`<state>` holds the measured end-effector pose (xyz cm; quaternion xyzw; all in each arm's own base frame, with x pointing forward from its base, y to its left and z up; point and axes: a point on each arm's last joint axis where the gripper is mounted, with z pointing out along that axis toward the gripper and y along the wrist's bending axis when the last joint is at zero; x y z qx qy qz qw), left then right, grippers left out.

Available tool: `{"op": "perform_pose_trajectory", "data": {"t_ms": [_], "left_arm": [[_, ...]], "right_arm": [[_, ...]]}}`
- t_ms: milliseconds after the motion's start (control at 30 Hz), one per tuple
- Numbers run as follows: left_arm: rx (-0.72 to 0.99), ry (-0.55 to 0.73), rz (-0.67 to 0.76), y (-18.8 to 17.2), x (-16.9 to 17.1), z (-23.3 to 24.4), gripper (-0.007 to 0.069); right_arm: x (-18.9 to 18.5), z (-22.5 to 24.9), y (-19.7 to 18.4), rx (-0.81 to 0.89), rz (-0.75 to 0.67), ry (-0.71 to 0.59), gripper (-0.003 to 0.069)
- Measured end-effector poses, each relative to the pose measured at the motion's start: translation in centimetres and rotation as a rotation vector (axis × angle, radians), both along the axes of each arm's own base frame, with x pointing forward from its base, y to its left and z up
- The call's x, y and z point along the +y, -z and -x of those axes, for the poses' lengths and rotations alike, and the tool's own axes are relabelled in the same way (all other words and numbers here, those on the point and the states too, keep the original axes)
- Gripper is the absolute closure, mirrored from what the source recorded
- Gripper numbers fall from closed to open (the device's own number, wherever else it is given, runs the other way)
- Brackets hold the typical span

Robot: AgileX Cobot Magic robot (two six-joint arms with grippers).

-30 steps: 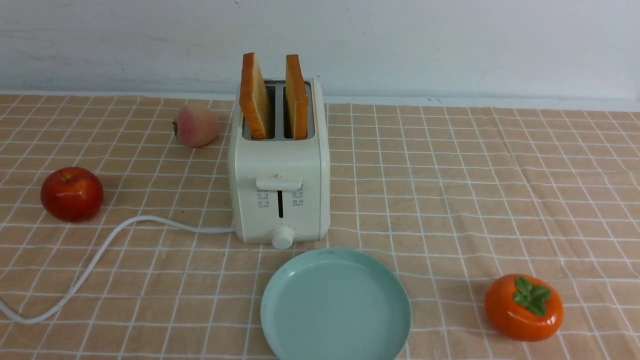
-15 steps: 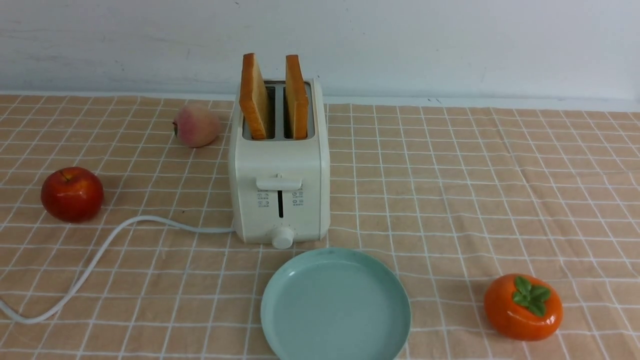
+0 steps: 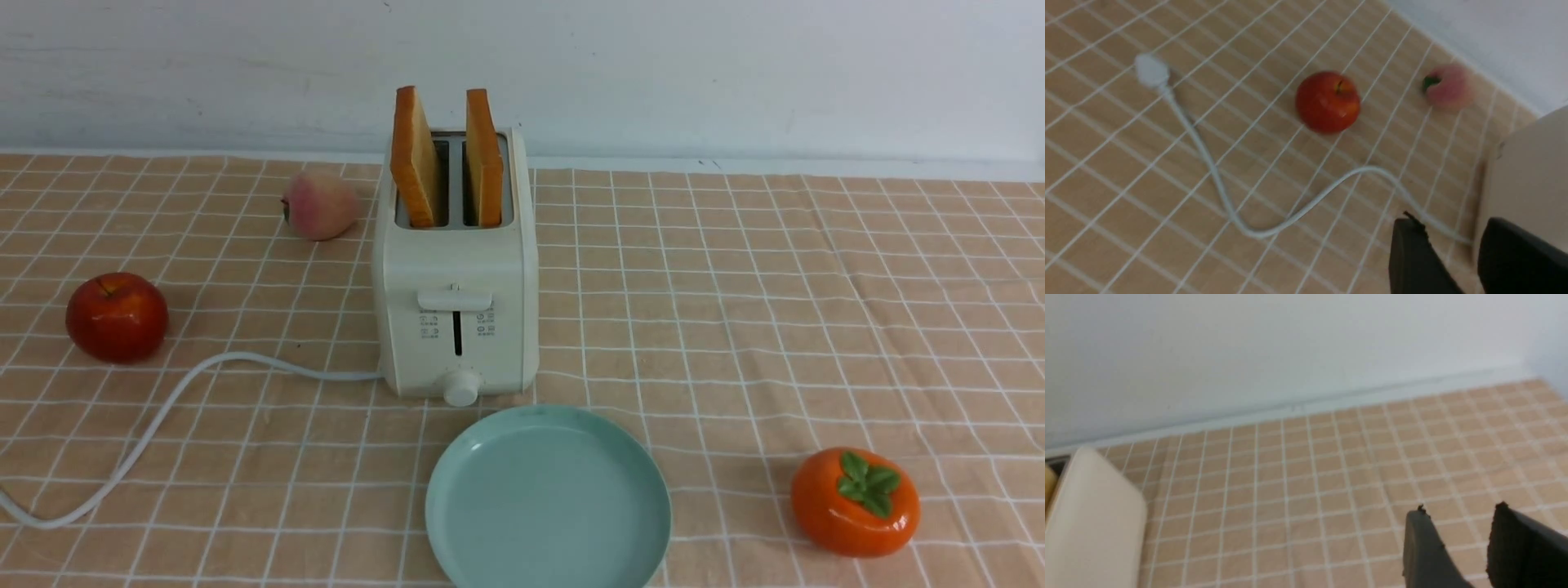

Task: Take toasted bread from bread machine on light coffee tablecloth place on plate.
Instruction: 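Grasp the toast slice in the toaster and pull it up out of the slot with the right gripper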

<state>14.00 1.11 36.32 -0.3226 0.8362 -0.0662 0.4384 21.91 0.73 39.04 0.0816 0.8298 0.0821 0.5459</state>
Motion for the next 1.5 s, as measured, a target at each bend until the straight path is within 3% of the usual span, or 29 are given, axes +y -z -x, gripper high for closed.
{"op": "perform_pose_trajectory", "data": {"t_ms": [167, 367, 533, 767, 1033, 1233, 1500], "left_arm": [[0.229, 0.072, 0.014, 2.4, -0.6, 0.1, 0.0387], [0.33, 0.245, 0.069, 3.1, -2.1, 0.6, 0.0387], [0.345, 0.342, 0.107, 3.1, -2.9, 0.8, 0.0387], [0.367, 0.387, 0.14, 3.2, -3.4, 1.1, 0.0387], [0.377, 0.422, 0.147, 3.2, -3.8, 1.3, 0.0387], [0.38, 0.467, 0.134, 3.2, -4.3, 1.4, 0.0387], [0.38, 0.468, 0.134, 3.2, -4.3, 1.4, 0.0387]], "right_arm": [[4.4, -4.0, 4.3, 0.242, -0.068, -0.162, 0.0419], [9.8, -9.3, 6.3, 0.486, -0.075, -0.355, 0.0418], [15.5, -12.6, 4.4, 0.416, -0.059, -0.516, 0.0383], [23.4, -14.8, 2.0, 0.282, -0.065, -0.67, 0.0232], [26.4, -18.8, 4.5, 0.14, -0.109, -0.634, 0.0189], [26.9, -20.6, 7.1, 0.122, -0.115, -0.6, 0.0189], [26.9, -20.9, 7.4, 0.112, -0.111, -0.592, 0.0193]]}}
